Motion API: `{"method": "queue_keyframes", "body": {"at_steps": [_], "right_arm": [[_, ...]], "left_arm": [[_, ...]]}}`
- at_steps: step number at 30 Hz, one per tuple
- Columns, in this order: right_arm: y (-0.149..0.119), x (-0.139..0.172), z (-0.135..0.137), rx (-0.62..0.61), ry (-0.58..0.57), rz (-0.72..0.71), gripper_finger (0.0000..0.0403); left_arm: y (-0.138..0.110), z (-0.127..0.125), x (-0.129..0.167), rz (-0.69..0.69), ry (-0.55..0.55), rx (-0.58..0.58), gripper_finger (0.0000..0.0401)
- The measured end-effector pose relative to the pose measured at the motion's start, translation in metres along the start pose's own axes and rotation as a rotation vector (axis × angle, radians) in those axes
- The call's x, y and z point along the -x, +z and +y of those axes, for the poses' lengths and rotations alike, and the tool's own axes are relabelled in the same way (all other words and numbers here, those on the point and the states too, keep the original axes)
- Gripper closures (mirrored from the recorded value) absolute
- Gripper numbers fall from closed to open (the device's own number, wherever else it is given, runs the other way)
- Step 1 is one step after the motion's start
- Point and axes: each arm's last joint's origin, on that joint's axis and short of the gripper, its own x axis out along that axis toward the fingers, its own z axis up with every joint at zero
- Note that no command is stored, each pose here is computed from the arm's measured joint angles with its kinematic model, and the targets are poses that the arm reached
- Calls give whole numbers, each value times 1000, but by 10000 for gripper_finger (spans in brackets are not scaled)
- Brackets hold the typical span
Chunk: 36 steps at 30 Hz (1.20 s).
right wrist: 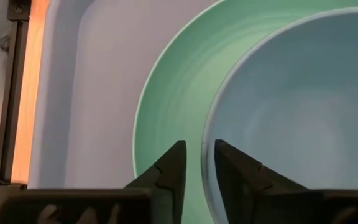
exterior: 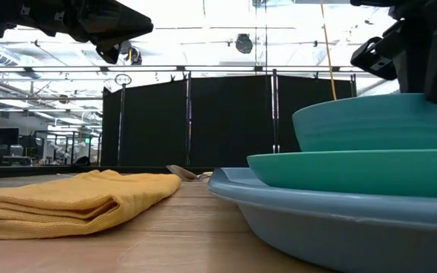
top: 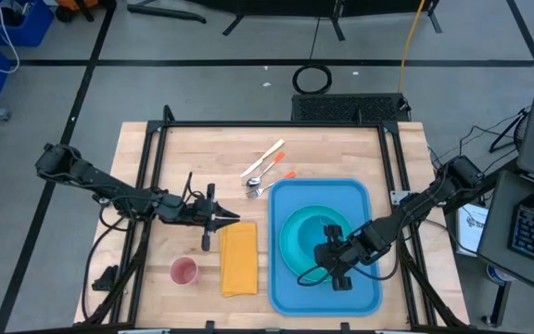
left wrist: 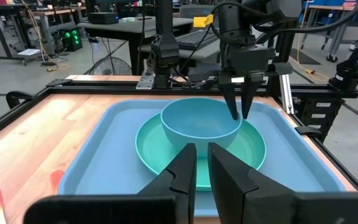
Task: Set up tray
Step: Put the blue bowl on top of the light blue plate on the blue tray, then put the pink cup on the blue tray to the top right of the light blue plate
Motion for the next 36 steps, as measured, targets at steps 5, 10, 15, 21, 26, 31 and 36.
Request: {"method": "queue_keyframes", "body": {"at_steps": [5,10,15,21,26,31,36], "right_arm": [[3,6,-1,3,11,-33,306],[9,19,-3,34,6,-129,284],[12,35,-6,81,-49,-230,261],[15,46,-8,123,-125,-324,244],[15,46,-10,146,-185,-341,238],[12,38,-14,173,-280,-382,238],[10,34,-17,170,-332,-404,238]], "left_arm": [[-1,0,0,8,0,2,354],[-1,0,0,9,-1,6,354],[-1,0,0,10,3,18,354],[0,-2,0,11,-1,164,354],[-2,-4,-1,132,19,307,354],[3,-12,0,254,81,314,354],[18,-26,5,356,117,295,354]]}}
